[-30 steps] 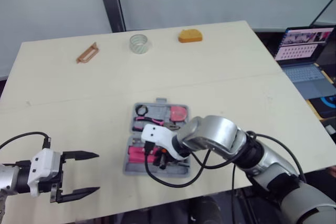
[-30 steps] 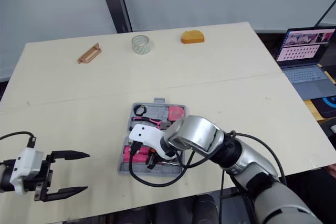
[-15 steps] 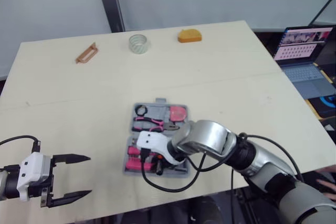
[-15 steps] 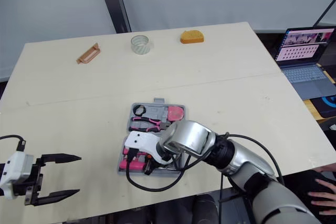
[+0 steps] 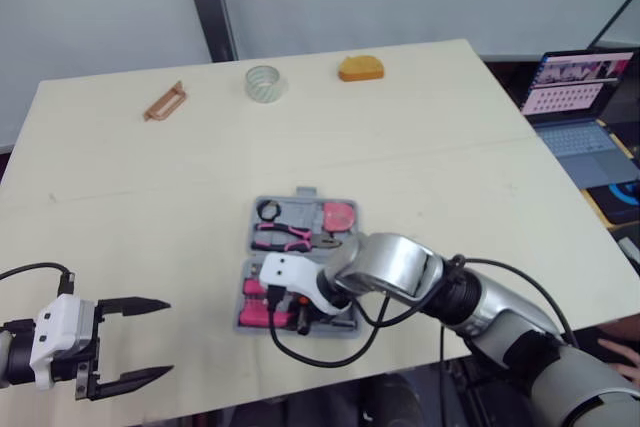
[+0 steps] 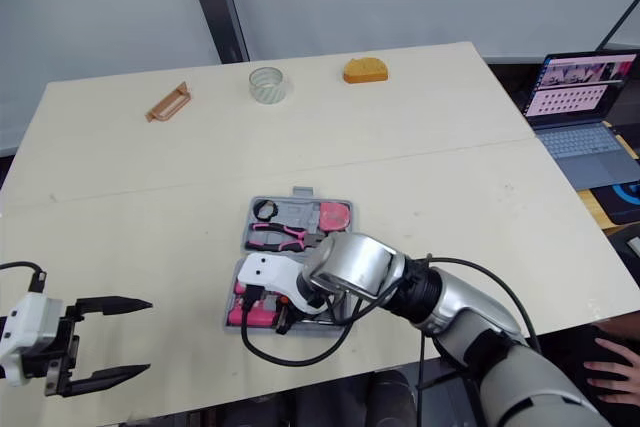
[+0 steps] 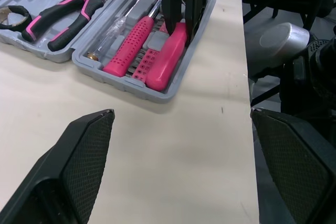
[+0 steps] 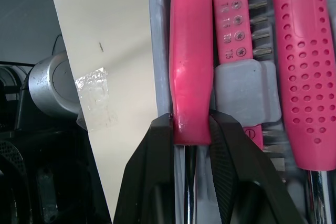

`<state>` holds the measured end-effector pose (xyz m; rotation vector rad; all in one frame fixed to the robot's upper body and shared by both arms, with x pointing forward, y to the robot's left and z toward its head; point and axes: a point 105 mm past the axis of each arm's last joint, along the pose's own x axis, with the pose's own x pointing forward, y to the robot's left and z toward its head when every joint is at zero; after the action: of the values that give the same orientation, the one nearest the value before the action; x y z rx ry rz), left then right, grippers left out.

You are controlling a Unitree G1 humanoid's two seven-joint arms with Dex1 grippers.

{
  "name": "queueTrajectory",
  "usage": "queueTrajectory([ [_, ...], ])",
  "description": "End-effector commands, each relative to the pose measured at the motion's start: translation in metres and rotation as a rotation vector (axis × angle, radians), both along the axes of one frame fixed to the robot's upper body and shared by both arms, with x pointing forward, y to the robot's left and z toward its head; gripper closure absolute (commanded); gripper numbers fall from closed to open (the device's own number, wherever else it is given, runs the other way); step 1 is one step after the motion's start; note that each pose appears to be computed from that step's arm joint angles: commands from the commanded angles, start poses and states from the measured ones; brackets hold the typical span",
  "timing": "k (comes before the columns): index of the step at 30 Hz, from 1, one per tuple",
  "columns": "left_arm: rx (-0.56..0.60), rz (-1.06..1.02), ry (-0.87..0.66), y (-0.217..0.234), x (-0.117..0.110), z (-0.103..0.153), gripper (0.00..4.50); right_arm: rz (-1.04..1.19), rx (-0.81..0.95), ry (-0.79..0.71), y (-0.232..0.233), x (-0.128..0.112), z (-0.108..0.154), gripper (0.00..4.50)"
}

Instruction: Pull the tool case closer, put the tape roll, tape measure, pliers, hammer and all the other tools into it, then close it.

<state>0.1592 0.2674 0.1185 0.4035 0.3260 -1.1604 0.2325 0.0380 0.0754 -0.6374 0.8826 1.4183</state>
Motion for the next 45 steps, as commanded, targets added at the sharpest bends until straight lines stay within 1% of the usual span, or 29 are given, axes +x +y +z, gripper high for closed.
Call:
queueTrajectory([
  [1, 0.014, -0.001, -0.039, 0.000, -0.001, 0.006, 0.00, 0.033, 0.031, 0.012, 0.005, -0.006, 0.004, 3.62],
  [2, 0.014, -0.001, -0.039, 0.001, -0.001, 0.006, 0.00, 0.035, 0.033, 0.015, 0.005, -0.006, 0.004, 3.09],
  [3, 0.013, 0.000, -0.039, 0.001, -0.001, 0.006, 0.00, 0.039, 0.037, 0.017, 0.005, -0.007, 0.004, 2.79],
  [6, 0.012, 0.001, -0.038, 0.001, -0.001, 0.005, 0.00, 0.046, 0.050, 0.020, 0.006, -0.008, 0.008, 1.29],
  [8, 0.010, 0.001, -0.038, 0.001, -0.001, 0.004, 0.00, 0.045, 0.076, 0.024, 0.007, -0.007, 0.019, 0.33],
  [9, 0.008, 0.002, -0.038, 0.001, -0.001, 0.004, 0.00, 0.045, 0.088, 0.023, 0.006, -0.006, 0.025, 0.04],
  [14, 0.000, 0.003, -0.041, 0.001, 0.001, 0.001, 0.00, 0.036, 0.132, 0.013, -0.003, -0.003, 0.045, 0.04],
  [20, -0.007, 0.001, -0.050, -0.001, 0.005, 0.000, 0.00, -0.002, 0.185, -0.019, -0.009, 0.003, 0.053, 0.04],
  [24, -0.013, 0.000, -0.061, -0.003, 0.009, 0.001, 0.00, 0.044, 0.305, -0.137, -0.008, 0.006, 0.053, 0.04],
  [27, -0.025, -0.003, -0.073, -0.006, 0.014, 0.004, 0.00, 0.066, 0.414, -0.197, -0.010, 0.004, 0.049, 0.81],
  [30, -0.031, -0.009, -0.078, -0.009, 0.018, 0.003, 0.00, 0.053, 0.510, -0.247, -0.013, 0.006, 0.044, 2.26],
  [33, -0.040, -0.015, -0.082, -0.013, 0.020, 0.002, 0.00, 0.048, 0.539, -0.266, -0.014, 0.008, 0.036, 3.90],
  [34, -0.043, -0.016, -0.084, -0.013, 0.021, 0.002, 0.00, 0.045, 0.542, -0.268, -0.015, 0.009, 0.033, 4.37],
  [37, -0.047, -0.018, -0.088, -0.014, 0.021, 0.002, 0.00, 0.004, 0.552, -0.253, -0.014, 0.013, 0.025, 4.37],
  [41, -0.044, -0.017, -0.088, -0.013, 0.021, 0.001, 0.00, 0.035, 0.581, -0.231, -0.014, 0.005, 0.015, 4.37],
  [45, -0.042, -0.015, -0.086, -0.011, 0.021, -0.001, 0.00, 0.034, 0.591, -0.220, -0.013, 0.004, 0.009, 4.37],
])
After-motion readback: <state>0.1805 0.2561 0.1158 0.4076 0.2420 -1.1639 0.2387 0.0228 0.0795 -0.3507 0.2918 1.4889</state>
